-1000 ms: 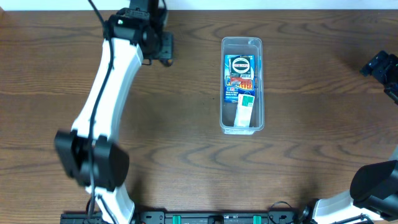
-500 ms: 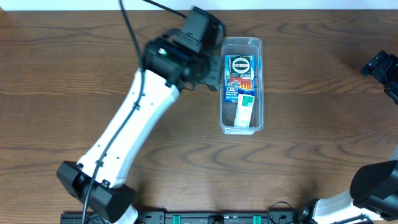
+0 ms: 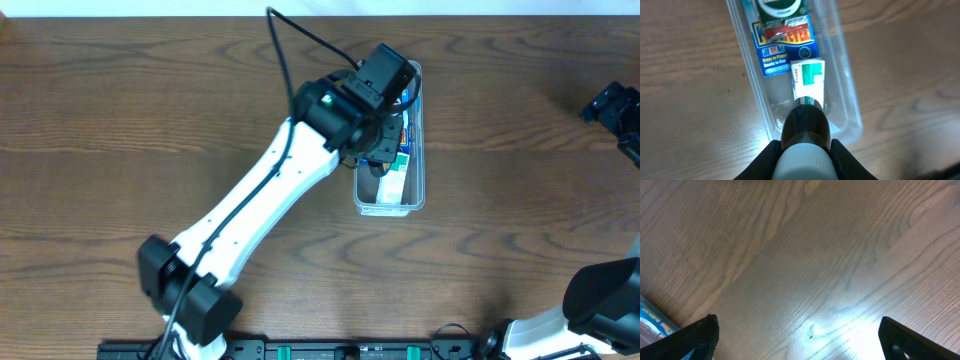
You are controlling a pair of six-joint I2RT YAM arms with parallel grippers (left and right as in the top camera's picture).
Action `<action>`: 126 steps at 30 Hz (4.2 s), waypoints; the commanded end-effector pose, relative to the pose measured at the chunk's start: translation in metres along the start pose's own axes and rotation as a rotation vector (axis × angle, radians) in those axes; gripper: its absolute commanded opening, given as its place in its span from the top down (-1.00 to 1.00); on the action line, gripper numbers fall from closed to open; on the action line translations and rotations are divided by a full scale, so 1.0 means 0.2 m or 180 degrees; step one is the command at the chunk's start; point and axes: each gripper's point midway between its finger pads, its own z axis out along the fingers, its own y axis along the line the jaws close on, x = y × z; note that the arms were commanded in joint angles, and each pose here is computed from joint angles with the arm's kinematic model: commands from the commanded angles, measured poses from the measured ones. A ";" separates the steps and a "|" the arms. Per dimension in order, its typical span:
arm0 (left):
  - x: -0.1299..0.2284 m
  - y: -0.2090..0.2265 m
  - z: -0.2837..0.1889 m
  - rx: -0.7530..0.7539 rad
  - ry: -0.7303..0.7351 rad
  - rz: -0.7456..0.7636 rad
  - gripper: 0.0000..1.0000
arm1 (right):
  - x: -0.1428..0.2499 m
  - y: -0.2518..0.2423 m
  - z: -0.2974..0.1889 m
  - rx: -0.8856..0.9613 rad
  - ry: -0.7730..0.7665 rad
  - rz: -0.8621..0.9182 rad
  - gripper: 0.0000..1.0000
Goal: Pack container
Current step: 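Carry the dark bottle over the clear container, then lower the bottle into the container and open the left gripper, then lift the left gripper out of the container and withdraw left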
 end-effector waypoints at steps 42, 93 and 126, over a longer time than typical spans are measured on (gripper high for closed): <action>0.06 0.13 0.48 -0.0656 0.0285 -0.0385 0.36 | 0.00 -0.01 0.01 0.0021 0.0008 0.0048 -0.99; -0.15 0.02 -0.21 -0.0173 -0.0590 -0.0177 -0.79 | 0.00 -0.01 0.01 0.0021 0.0008 0.0048 -0.99; 0.36 0.36 -0.88 -0.0431 -0.0317 0.0060 -0.96 | 0.00 -0.01 0.01 0.0022 0.0007 0.0048 -0.99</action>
